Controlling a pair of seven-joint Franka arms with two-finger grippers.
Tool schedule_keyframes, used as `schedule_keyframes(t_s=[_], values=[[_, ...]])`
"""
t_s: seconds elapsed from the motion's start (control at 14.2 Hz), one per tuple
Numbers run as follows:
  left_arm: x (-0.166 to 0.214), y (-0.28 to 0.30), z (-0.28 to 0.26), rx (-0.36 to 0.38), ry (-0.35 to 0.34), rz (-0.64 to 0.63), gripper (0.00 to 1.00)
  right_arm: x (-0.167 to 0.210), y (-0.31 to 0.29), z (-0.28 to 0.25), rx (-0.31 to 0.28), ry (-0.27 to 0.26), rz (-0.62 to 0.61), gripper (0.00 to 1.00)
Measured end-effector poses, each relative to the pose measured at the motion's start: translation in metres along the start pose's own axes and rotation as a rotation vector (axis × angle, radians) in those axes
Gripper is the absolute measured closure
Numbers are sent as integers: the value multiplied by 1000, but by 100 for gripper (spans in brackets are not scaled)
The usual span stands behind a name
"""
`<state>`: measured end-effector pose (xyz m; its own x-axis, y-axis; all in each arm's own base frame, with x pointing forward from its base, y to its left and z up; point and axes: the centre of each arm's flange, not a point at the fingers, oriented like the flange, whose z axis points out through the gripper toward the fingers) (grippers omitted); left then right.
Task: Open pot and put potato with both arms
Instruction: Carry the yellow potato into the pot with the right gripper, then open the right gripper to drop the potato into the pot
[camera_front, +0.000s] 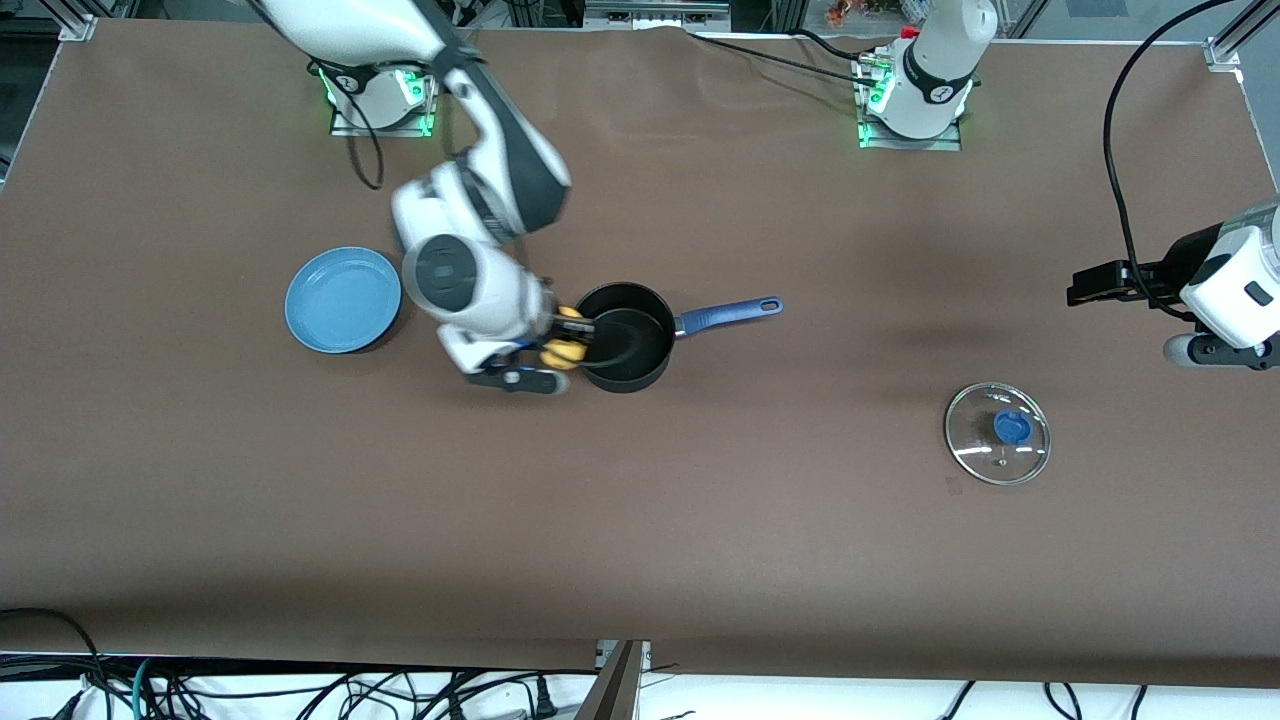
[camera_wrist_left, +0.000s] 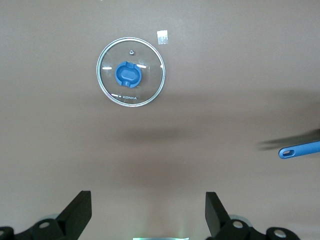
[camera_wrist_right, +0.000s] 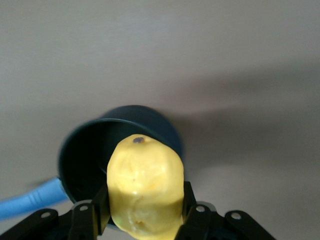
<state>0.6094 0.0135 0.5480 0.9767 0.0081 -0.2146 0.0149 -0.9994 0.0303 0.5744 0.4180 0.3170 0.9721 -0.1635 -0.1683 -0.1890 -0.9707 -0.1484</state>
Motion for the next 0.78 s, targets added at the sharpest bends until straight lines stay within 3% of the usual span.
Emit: schedule_keyframes(t_s=[0.14, 0.78], values=[[0, 0, 0, 0, 0, 0, 0, -11, -19, 31, -3, 13, 18, 41], [0, 0, 0, 0, 0, 0, 0, -24, -22, 120, -79, -35, 8, 41]])
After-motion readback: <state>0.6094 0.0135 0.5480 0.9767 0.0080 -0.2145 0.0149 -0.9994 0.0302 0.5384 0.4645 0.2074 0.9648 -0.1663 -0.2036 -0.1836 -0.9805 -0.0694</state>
